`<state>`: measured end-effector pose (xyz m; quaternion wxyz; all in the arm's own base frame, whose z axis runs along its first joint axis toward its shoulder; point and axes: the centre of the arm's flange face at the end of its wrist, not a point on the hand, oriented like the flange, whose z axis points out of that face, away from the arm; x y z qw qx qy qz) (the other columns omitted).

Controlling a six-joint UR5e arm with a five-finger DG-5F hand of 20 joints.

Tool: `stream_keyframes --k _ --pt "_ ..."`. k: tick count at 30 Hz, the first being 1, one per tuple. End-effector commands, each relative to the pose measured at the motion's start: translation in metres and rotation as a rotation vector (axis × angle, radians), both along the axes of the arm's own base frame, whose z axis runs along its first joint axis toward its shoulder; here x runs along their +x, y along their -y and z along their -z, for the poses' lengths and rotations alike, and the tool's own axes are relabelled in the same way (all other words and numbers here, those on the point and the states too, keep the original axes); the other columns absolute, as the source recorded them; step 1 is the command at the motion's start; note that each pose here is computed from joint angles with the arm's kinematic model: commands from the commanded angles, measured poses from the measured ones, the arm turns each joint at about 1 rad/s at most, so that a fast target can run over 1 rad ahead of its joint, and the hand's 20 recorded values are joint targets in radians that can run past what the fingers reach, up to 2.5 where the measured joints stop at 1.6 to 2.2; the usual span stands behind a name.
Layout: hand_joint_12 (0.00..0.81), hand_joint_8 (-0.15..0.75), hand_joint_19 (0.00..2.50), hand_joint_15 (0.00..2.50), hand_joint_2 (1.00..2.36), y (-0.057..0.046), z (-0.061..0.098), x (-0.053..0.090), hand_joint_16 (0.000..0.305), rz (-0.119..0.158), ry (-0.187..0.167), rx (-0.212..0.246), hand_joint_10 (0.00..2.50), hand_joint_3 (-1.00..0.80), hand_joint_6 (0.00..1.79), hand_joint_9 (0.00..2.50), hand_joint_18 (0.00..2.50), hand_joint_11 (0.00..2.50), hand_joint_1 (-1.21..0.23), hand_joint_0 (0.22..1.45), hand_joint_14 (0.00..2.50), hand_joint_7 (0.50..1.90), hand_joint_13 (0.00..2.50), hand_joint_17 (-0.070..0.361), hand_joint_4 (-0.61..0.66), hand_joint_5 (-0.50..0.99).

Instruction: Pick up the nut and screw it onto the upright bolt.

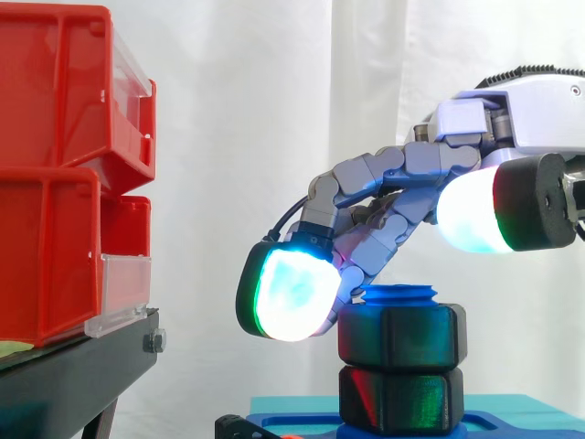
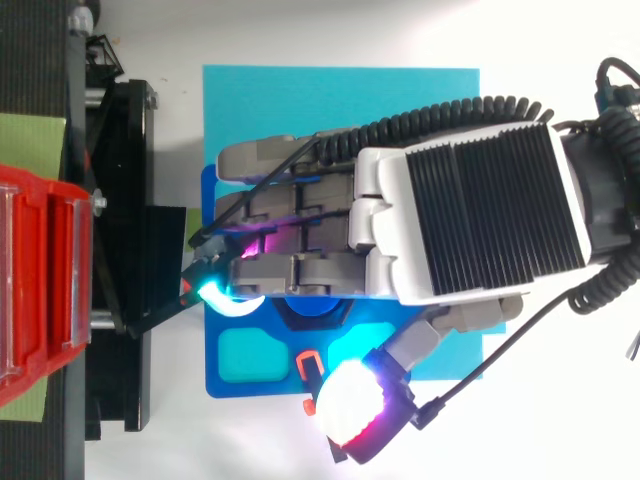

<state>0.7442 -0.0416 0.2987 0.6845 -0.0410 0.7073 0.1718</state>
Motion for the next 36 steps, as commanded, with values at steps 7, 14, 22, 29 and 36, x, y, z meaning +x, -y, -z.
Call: stream_keyframes --k 7,14,22,29,36 --pt "0.258 0.262 0.00 0.00 1.00 0.011 0.000 -0.001 0.023 -0.001 0.002 0.000 0.00 -0.50 0.50 0.89 0.22 0.00 -0.24 0.51 0.00 1.35 0.63 0.053 0.22 -0.04" --pt "0.248 0.273 0.00 0.00 1.00 0.025 0.000 -0.003 0.022 -0.008 0.001 -0.001 0.00 -0.50 0.50 0.94 0.25 0.00 -0.26 0.52 0.00 1.47 0.66 0.050 0.21 -0.02" --pt "0.230 0.281 0.00 0.00 1.00 0.040 0.000 -0.006 0.020 -0.014 0.003 -0.003 0.00 -0.50 0.55 1.04 0.34 0.00 -0.29 0.53 0.00 1.47 0.75 0.044 0.18 -0.01" --pt "0.212 0.286 0.00 0.00 1.00 0.052 -0.001 -0.008 0.017 -0.015 0.006 -0.003 0.00 -0.50 0.60 1.15 0.41 0.00 -0.31 0.53 0.00 1.42 0.83 0.038 0.15 0.00" --pt "0.184 0.267 0.00 0.00 1.00 0.058 0.000 -0.010 0.012 -0.020 0.001 -0.001 0.00 -0.50 0.62 1.31 0.53 0.00 -0.32 0.54 0.00 1.41 0.94 0.027 0.08 0.05"
